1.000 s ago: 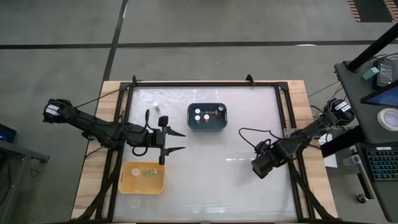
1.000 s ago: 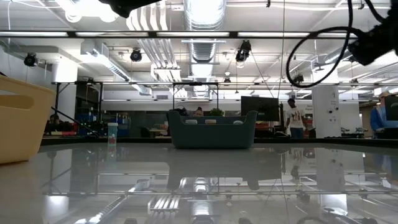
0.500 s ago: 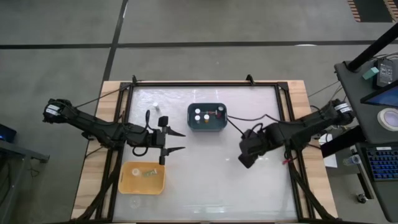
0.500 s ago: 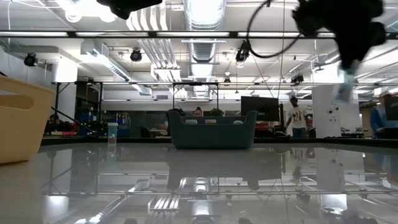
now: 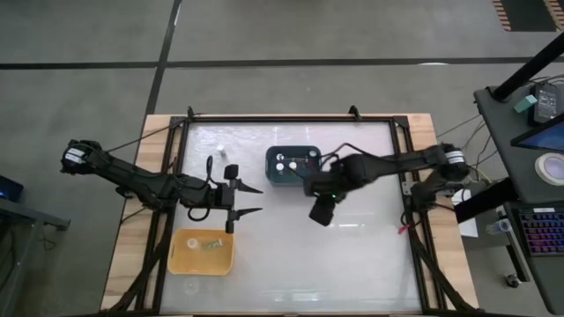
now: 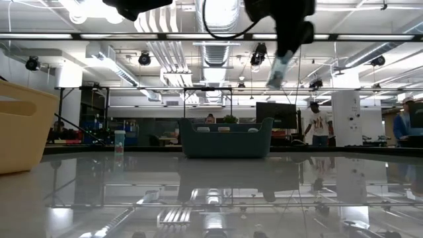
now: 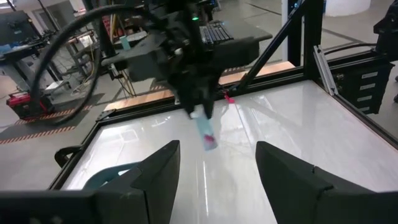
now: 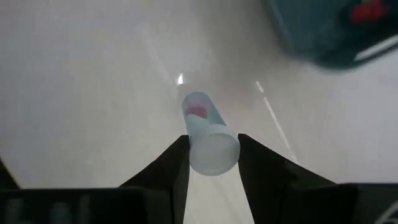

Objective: Pick and place medicine bottles into bin by pill shape (circle, oval)
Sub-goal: Put the blue capsule bottle into the blue bin

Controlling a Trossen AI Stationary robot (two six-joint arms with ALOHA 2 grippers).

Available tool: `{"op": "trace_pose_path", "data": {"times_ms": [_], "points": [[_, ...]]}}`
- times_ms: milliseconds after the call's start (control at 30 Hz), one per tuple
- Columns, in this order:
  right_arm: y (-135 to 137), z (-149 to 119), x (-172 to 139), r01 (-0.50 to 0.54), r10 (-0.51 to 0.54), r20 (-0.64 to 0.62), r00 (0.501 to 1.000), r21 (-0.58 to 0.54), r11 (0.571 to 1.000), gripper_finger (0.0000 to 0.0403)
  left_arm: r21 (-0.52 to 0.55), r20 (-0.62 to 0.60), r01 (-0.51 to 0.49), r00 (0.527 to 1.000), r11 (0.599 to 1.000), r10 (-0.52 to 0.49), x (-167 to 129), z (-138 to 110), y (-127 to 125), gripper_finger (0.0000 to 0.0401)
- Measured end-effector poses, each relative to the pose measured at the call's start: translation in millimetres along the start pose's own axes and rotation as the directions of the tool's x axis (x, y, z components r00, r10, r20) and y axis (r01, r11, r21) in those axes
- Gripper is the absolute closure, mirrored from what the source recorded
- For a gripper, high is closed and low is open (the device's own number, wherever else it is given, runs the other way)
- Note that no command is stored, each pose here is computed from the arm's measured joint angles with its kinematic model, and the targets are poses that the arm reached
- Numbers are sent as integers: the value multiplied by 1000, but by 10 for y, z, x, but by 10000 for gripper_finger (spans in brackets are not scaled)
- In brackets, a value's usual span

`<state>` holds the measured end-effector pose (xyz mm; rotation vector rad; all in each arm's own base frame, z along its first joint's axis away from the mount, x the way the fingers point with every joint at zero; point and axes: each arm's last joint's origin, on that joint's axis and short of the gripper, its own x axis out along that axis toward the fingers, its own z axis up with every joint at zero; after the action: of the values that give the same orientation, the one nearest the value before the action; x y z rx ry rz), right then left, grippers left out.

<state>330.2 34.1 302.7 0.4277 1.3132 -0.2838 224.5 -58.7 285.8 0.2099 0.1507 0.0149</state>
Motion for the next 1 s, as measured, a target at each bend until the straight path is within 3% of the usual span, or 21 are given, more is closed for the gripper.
{"op": "trace_pose_path", "data": {"times_ms": [400,700,1000], "points": [[-426,563,137,100,-101,-10,995,-119,988,287,1,-1,0,1000,1000,0,0,-1,1,206],[-830,770,342,177,-186,-50,981,-145,974,287,2,0,0,1000,1000,0,0,-1,0,206],[-984,884,585,182,-201,-93,975,-182,966,287,2,-1,0,1000,1000,0,1,-2,0,206]]}}
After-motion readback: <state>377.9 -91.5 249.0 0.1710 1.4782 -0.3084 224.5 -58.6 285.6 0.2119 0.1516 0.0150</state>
